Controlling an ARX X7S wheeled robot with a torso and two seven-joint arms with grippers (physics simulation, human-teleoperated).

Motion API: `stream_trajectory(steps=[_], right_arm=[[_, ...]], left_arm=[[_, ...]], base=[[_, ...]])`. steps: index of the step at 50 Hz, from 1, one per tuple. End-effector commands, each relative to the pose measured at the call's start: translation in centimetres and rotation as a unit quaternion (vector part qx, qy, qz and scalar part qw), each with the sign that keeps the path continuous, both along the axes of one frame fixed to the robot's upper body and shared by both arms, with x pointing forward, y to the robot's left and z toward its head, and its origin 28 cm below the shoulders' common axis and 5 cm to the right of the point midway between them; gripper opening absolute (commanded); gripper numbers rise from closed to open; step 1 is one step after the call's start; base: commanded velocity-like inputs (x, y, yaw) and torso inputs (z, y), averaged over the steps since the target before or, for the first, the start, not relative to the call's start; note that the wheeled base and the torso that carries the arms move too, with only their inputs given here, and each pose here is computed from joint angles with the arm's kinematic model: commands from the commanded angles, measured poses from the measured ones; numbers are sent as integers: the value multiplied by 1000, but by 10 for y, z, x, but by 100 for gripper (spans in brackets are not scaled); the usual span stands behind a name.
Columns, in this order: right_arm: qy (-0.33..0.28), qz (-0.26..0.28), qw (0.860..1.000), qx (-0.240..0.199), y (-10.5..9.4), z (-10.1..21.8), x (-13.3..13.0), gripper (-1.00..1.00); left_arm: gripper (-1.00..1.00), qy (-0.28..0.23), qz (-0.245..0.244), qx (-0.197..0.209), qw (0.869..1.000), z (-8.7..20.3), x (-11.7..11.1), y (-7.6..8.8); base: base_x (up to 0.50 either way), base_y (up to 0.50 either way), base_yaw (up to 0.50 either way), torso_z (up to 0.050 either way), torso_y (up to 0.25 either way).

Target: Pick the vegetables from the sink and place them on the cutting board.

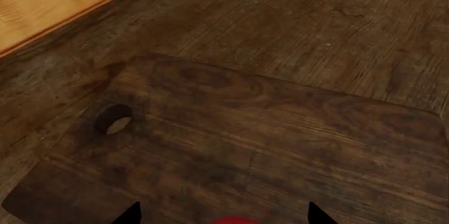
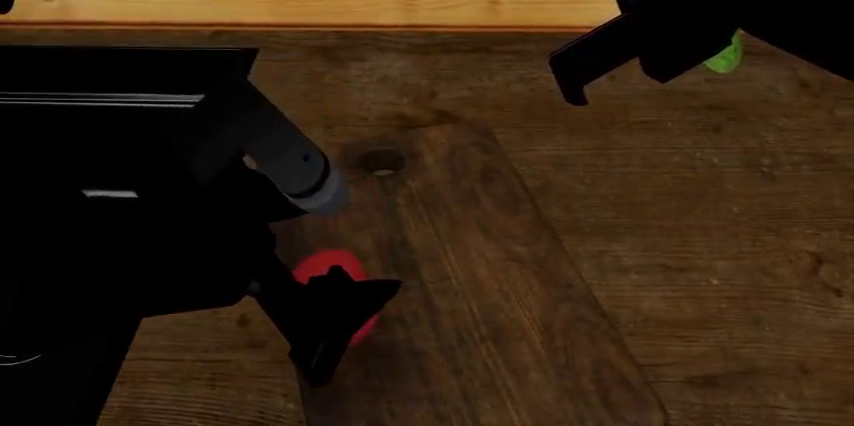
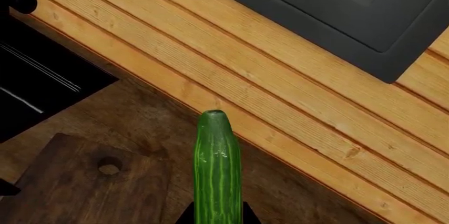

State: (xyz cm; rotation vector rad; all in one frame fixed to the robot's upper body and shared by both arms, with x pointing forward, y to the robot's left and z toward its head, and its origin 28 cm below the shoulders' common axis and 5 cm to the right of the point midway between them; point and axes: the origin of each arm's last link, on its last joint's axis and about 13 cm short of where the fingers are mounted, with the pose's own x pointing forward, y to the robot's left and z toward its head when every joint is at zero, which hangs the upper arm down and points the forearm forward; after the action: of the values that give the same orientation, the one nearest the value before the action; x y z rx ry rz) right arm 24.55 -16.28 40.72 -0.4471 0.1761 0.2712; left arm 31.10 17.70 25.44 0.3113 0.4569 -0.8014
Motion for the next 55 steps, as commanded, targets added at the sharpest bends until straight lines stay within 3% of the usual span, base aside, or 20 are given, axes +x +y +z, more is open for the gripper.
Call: stream_trajectory(steps=[1,14,16,22,26,41,48,55], right_arm=[[-6,-2,1000,-2,-1,2,0,-100],[-2,-4,1000,10,2,1,2,-100],[31,-6,999,-23,4,-1,3,-100],[82,26,995,-43,5,-15,9,-100],[125,46,990,-54,6,-24,16,-100],[256,80,963,-8,15,1,44,-100],[292,102,951,-23,19,1,51,-100],[299,149,940,-65,24,5,43,-100]], left_arm=[[100,-1,1,-2,1000,0,0,0],[100,-76,20,-50,996,47,1,3],[100,-86,32,-57,994,51,2,6],[100,-125,70,-73,987,64,0,17],[100,-138,86,-73,984,67,-3,23],[100,-188,159,-99,964,79,-9,41],[100,-204,179,-119,955,81,-13,45],[100,-213,186,-123,951,84,-15,49]], base=[[0,0,0,0,0],[0,0,0,0,0],[0,0,0,0,0],[0,0,0,0,0],[0,0,0,0,0],[0,0,0,0,0],[0,0,0,0,0],[0,0,0,0,0]])
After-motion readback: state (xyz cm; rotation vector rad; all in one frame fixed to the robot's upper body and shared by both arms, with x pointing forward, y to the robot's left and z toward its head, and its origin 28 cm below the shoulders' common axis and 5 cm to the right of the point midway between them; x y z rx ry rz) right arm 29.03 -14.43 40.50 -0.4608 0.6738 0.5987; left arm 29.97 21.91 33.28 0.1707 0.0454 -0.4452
